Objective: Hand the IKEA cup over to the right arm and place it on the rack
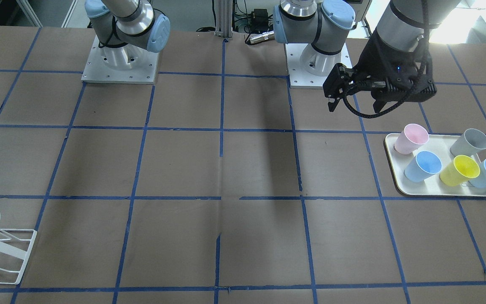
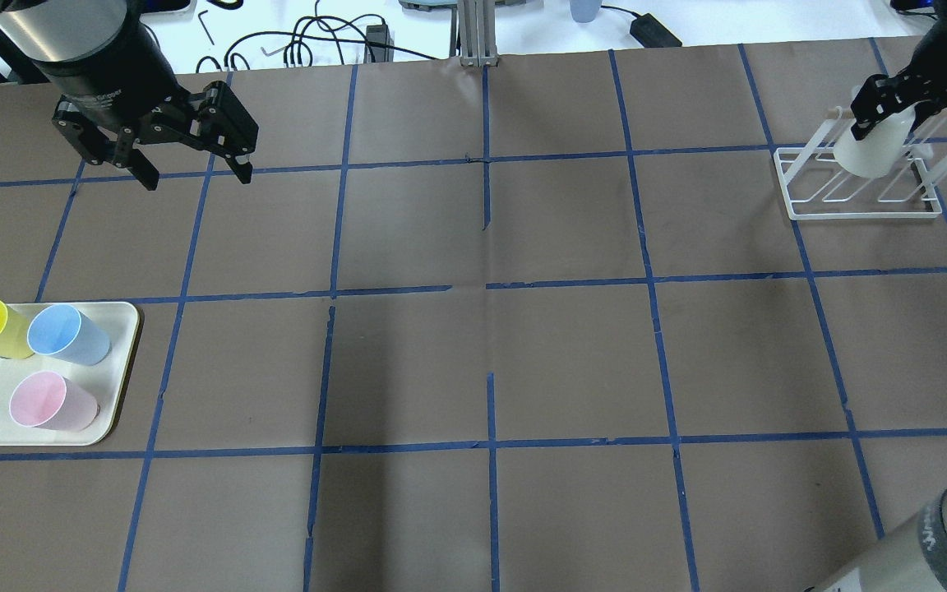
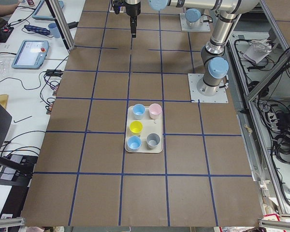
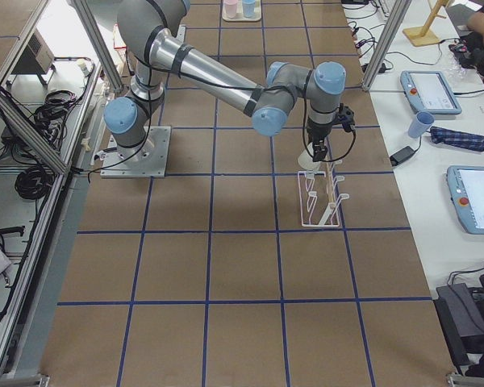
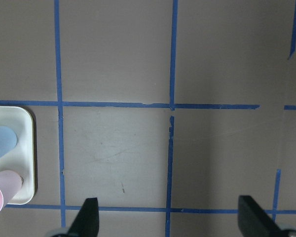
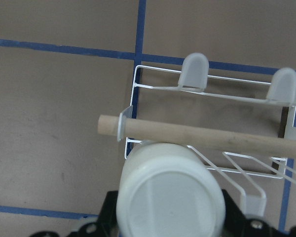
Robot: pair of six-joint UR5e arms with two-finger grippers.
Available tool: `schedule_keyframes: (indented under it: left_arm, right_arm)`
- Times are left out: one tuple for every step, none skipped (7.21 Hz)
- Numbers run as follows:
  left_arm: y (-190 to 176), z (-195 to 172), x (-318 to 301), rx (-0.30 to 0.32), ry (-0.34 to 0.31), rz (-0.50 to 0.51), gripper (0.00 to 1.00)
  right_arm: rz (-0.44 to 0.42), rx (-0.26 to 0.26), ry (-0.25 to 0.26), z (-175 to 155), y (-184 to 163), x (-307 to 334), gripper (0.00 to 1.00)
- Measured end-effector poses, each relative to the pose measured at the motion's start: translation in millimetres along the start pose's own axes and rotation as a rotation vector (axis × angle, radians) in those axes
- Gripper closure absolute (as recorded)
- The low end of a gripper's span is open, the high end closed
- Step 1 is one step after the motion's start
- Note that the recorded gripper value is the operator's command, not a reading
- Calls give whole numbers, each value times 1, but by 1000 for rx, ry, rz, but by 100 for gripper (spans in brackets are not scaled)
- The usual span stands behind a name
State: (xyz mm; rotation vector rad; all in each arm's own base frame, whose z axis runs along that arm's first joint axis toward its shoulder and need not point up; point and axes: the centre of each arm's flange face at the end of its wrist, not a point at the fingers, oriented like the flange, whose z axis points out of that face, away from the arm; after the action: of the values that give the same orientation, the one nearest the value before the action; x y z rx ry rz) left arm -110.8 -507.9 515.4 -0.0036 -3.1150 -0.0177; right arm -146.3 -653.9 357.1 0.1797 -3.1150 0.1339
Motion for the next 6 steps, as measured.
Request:
schedule_keyframes:
  left_arm:
    - [1,1,0,-1,4,14,0]
    - [2,1,0,-1,6,20,0]
    - [2,1,0,0,7,22,0]
    - [2,1,0,0,6,24,0]
    - [2,1,0,0,6,24,0]
    - [2,1,0,1,6,24,0]
  right_arm:
    - [-3,0,0,1,0,0,13]
    - [-7,0,0,1,0,0,13]
    - [-9,0,0,0,0,0,13]
    - [-10,1,1,-2,0,0,13]
    - [-10,1,5,-7,1,0,13]
    - [-8,-1,6,-14,2,-1,14]
